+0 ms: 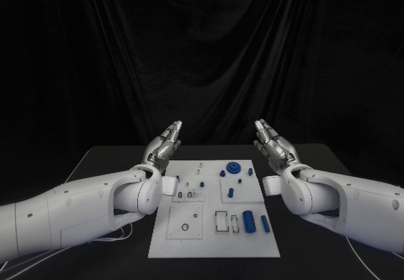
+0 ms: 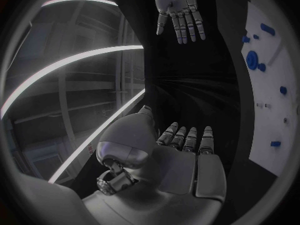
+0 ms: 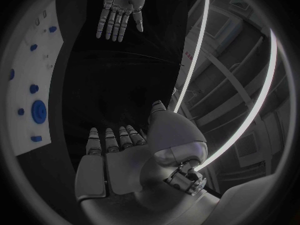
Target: Assemble the parts on the task board
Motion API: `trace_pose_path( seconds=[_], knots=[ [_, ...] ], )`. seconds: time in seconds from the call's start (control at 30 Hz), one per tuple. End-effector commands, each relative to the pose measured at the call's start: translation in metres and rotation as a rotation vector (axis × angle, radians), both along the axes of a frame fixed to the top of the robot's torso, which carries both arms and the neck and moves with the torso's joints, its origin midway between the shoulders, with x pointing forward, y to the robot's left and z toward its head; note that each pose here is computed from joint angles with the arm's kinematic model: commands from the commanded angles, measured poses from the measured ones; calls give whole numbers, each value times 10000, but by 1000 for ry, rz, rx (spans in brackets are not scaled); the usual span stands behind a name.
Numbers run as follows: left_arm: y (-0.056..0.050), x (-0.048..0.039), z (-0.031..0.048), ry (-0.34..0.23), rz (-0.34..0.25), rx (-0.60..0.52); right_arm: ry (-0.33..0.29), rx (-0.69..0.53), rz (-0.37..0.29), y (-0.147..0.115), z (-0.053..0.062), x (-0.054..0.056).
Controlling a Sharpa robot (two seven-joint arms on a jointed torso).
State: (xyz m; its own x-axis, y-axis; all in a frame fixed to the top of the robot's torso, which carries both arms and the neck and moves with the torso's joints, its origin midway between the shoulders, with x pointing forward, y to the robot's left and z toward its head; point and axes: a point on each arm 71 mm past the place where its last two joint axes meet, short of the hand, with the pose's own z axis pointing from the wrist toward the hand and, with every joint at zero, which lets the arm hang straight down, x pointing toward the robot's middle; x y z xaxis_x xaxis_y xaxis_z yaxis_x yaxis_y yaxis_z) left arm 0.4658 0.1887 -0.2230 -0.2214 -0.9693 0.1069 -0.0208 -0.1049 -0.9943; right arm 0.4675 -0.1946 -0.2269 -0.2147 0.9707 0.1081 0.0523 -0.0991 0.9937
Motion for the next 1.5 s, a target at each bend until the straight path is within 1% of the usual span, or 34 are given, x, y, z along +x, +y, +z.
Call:
trace_pose_path(
  seconds=[0.03, 0.17, 0.37, 0.53, 0.7, 0.73, 0.83, 1.0, 1.5],
  knots=[
    [-74, -2, 114, -53, -152, -191, 45, 160, 160, 64, 34, 0],
    [-80, -3, 157, -67, -220, -264, 66, 234, 252, 56, 53, 2],
    [-78, -5, 194, -77, -272, -326, 87, 324, 355, 35, 88, -1],
    [-77, -5, 201, -79, -282, -338, 95, 367, 402, 20, 109, -4],
    [-77, -5, 201, -79, -282, -338, 97, 380, 416, 15, 115, -5],
    [107, -44, 252, -202, -389, -262, 78, 393, 477, -91, 208, -27],
    [133, -53, 262, -212, -386, -267, 74, 388, 481, -114, 236, -30],
    [205, -81, 283, -229, -366, -268, 65, 369, 468, -185, 300, -33],
    [419, -160, 353, -276, -319, -272, 32, 326, 405, -440, 450, 7]
  ],
)
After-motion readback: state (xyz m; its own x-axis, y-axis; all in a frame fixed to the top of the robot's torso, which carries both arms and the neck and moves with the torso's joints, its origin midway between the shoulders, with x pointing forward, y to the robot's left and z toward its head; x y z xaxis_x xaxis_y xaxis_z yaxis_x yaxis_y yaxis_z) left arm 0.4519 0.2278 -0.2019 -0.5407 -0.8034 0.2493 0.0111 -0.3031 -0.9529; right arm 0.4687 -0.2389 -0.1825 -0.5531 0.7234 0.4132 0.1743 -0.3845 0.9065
